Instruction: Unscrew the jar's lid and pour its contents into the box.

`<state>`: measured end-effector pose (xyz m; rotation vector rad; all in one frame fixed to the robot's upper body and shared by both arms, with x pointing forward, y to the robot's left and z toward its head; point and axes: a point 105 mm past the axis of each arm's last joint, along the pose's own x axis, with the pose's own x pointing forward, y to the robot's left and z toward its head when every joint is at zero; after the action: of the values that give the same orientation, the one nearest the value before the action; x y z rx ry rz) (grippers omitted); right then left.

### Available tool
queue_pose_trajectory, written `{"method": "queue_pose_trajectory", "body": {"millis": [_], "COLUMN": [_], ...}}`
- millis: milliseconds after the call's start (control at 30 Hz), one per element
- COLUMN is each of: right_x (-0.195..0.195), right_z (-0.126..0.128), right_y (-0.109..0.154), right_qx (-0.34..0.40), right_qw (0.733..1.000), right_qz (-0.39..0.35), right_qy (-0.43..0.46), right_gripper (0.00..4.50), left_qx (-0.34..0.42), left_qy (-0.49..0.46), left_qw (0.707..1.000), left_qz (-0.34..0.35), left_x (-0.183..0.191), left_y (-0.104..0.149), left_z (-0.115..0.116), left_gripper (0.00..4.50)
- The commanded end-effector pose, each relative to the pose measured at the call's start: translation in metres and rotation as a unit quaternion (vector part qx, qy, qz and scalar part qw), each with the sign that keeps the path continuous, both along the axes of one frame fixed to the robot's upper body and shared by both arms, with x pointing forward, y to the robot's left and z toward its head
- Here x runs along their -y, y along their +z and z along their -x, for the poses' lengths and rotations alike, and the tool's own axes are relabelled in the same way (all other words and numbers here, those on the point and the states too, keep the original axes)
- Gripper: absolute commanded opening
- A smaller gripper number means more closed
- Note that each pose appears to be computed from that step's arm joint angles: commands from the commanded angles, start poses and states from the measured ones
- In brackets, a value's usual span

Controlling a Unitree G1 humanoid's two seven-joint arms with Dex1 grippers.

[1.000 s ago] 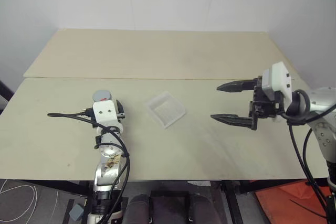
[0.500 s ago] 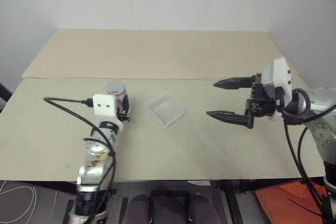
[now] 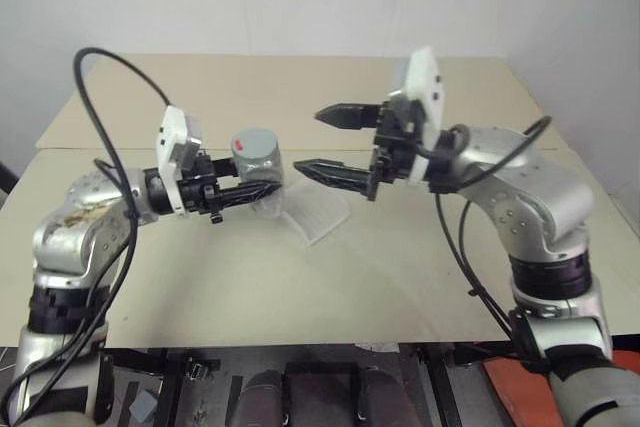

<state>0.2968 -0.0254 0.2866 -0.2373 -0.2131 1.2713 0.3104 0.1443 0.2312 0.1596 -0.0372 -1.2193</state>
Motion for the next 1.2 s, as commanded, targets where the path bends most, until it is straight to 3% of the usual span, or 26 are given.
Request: {"method": "queue_pose_trajectory", "body": {"millis": [33,600,700,833,1000,1200], "right_x": [-0.012,-0.032,-0.034,-0.035,-0.031,-0.024], "right_z": [0.004,0.000,0.001,0.001,0.023,0.038], "right_y": [0.012,0.006,0.005,0.007,0.012,0.007], "right_qx": [0.005,-0.025,-0.028,-0.030,-0.010,0.017], "right_qw": [1.000,1.000,0.999,0.999,0.984,0.931], "right_qz": [0.002,0.006,0.005,-0.005,-0.017,0.036], "right_qy": [0.006,0.014,0.022,0.036,0.177,0.362], "right_gripper": [4.50,4.50,3.96,2.75,2.75,2.75], "left_qx": [0.042,0.068,0.070,0.076,0.069,0.041], "left_qy": [-0.048,-0.088,-0.089,-0.105,-0.157,-0.281], "left_qw": [0.998,0.994,0.993,0.991,0.985,0.958], "left_qz": [-0.012,-0.016,-0.016,-0.020,-0.019,-0.029], "left_x": [0.006,0.017,0.016,0.016,0.017,0.021], "left_y": [0.016,0.012,0.014,0.017,0.019,0.020], "left_z": [-0.001,0.002,0.003,0.006,0.018,0.047], "left_gripper": [1.93,1.93,1.93,1.93,1.93,1.93]}}
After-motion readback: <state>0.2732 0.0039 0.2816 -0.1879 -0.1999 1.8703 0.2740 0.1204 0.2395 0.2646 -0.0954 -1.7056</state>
